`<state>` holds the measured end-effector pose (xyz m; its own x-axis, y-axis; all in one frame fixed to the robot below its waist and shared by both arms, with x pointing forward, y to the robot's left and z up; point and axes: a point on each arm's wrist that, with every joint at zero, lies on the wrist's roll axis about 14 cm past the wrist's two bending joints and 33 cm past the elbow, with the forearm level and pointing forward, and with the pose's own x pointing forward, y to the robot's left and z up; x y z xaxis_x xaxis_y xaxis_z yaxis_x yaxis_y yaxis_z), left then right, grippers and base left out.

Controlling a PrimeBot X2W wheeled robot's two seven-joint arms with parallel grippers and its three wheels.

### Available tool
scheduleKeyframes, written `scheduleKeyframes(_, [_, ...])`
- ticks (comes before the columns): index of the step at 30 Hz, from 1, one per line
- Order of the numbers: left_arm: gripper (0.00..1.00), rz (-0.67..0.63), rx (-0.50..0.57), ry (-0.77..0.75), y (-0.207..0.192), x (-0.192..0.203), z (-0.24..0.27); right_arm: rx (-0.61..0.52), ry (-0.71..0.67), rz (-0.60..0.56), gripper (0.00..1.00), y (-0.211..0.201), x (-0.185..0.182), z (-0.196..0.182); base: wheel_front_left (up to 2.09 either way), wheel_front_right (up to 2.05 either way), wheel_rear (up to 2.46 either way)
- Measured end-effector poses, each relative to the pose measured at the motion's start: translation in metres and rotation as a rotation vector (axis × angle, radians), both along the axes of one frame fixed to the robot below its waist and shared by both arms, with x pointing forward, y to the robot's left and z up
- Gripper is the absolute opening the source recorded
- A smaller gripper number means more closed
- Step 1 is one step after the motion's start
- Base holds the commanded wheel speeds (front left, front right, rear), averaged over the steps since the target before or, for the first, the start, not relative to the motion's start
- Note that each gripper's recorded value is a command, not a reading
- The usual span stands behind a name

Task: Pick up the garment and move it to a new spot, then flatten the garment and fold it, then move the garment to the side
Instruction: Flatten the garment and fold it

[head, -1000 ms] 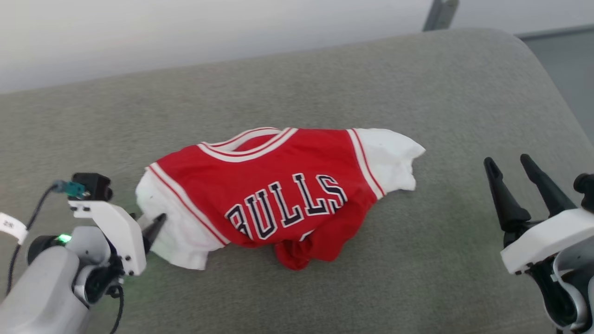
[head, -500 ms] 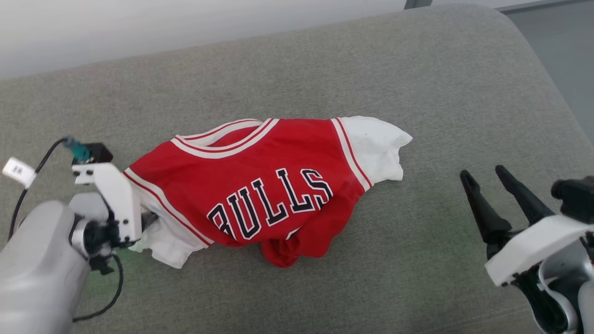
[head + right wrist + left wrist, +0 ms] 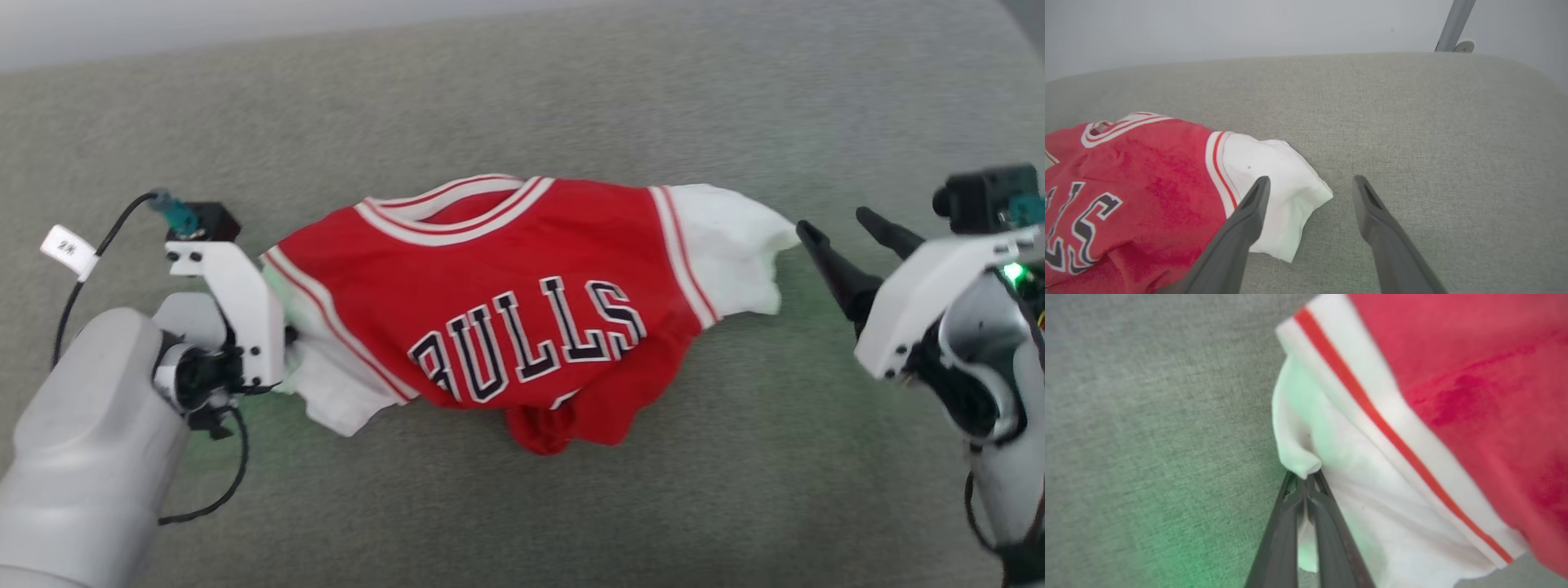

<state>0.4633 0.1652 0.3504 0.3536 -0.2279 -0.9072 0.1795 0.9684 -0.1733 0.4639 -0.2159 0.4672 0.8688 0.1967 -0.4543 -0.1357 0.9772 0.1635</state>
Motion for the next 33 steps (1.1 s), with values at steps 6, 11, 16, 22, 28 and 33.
scheduleKeyframes(6, [0.00,0.017,-0.028,-0.018,0.001,0.000,0.000,-0.037,0.197,0.069,1.00,0.013,0.021,-0.043,0.00,0.00,0.00])
scheduleKeyframes(11, [0.00,0.026,-0.045,-0.027,0.002,0.001,-0.001,-0.071,0.375,0.135,1.00,0.029,0.022,-0.083,0.00,0.00,0.00])
scheduleKeyframes(16, [0.00,0.038,-0.051,-0.028,0.004,0.000,-0.003,-0.118,0.475,0.171,1.00,0.034,0.025,-0.101,0.00,0.00,0.00])
scheduleKeyframes(22, [0.00,0.053,-0.054,-0.042,0.007,-0.001,-0.001,-0.141,0.522,0.182,0.00,0.033,0.024,-0.105,0.00,0.00,0.00])
scheduleKeyframes(28, [0.00,0.069,-0.058,-0.072,0.010,-0.001,0.013,-0.093,0.456,0.169,0.00,0.033,0.023,-0.087,0.00,0.00,0.00])
scheduleKeyframes(33, [0.00,0.093,-0.028,-0.140,0.032,0.004,0.041,-0.103,0.318,0.173,0.00,0.022,0.030,-0.043,0.00,0.00,0.00])
